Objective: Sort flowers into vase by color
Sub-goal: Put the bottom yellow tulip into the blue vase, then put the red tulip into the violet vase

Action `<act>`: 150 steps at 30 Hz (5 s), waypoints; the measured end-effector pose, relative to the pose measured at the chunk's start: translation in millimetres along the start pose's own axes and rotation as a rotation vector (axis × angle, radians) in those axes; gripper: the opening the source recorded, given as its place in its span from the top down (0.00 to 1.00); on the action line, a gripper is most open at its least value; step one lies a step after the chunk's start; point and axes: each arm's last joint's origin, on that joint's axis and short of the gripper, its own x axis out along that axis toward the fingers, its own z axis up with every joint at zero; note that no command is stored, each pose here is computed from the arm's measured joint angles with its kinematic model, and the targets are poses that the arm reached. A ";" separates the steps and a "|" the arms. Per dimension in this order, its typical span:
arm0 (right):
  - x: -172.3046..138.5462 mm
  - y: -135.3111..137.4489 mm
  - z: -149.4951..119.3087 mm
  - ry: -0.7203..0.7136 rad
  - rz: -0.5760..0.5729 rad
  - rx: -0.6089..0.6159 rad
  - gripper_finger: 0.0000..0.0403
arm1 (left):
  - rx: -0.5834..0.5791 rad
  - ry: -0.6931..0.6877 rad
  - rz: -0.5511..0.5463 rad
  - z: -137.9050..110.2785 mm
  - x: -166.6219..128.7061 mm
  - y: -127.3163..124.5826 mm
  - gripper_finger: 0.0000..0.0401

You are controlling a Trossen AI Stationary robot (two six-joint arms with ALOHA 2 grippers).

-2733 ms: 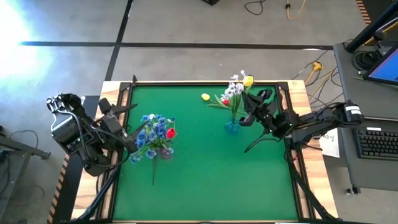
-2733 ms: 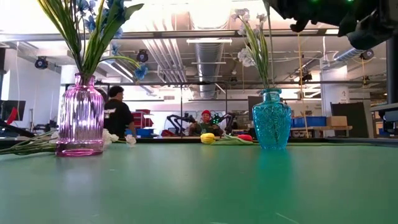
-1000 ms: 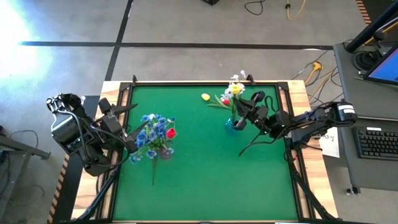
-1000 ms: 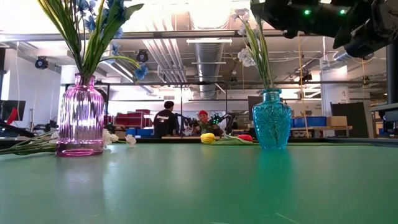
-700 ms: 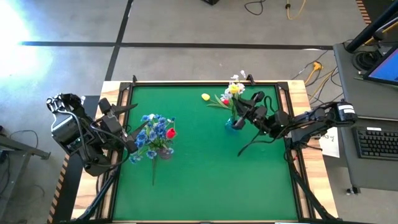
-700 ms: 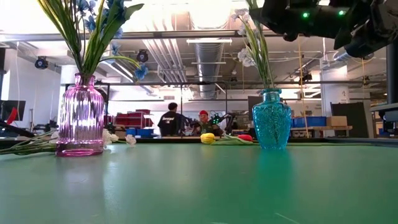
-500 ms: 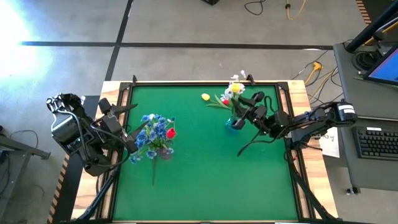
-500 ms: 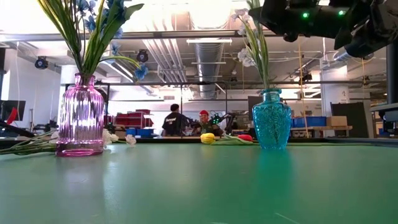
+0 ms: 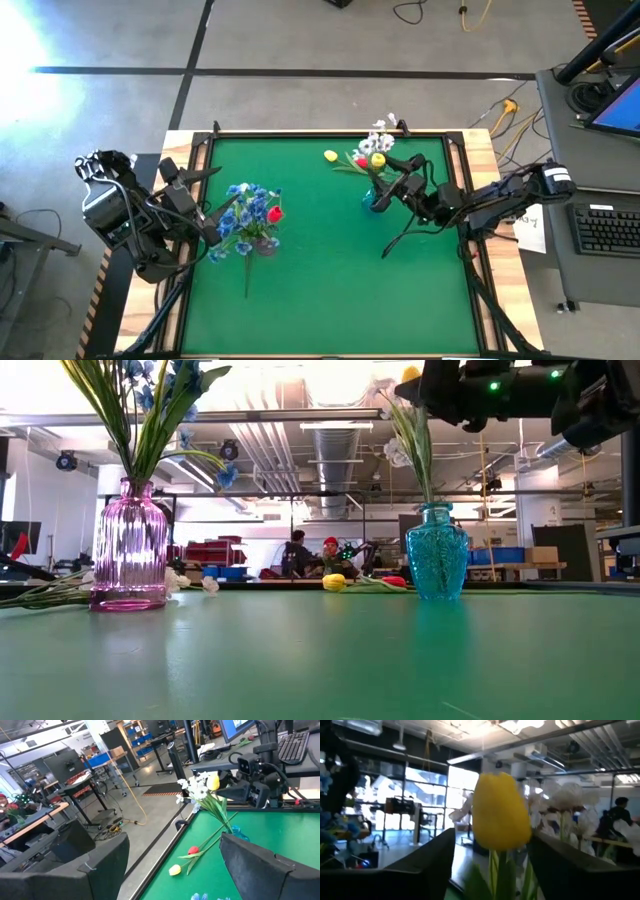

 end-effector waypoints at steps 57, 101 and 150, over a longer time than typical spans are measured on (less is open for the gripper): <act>15.6 99.6 201.6 0.310 -0.157 -0.319 0.34 | -0.017 0.011 -0.011 -0.4 0.0 -0.4 0.26; 135.0 -252.7 57.1 1.478 -0.498 0.231 0.44 | -0.020 0.017 -0.018 -0.5 0.0 -0.5 0.26; 26.8 -210.8 -108.4 1.713 0.016 0.293 0.44 | -0.017 0.027 -0.027 -0.8 -0.1 -0.7 0.26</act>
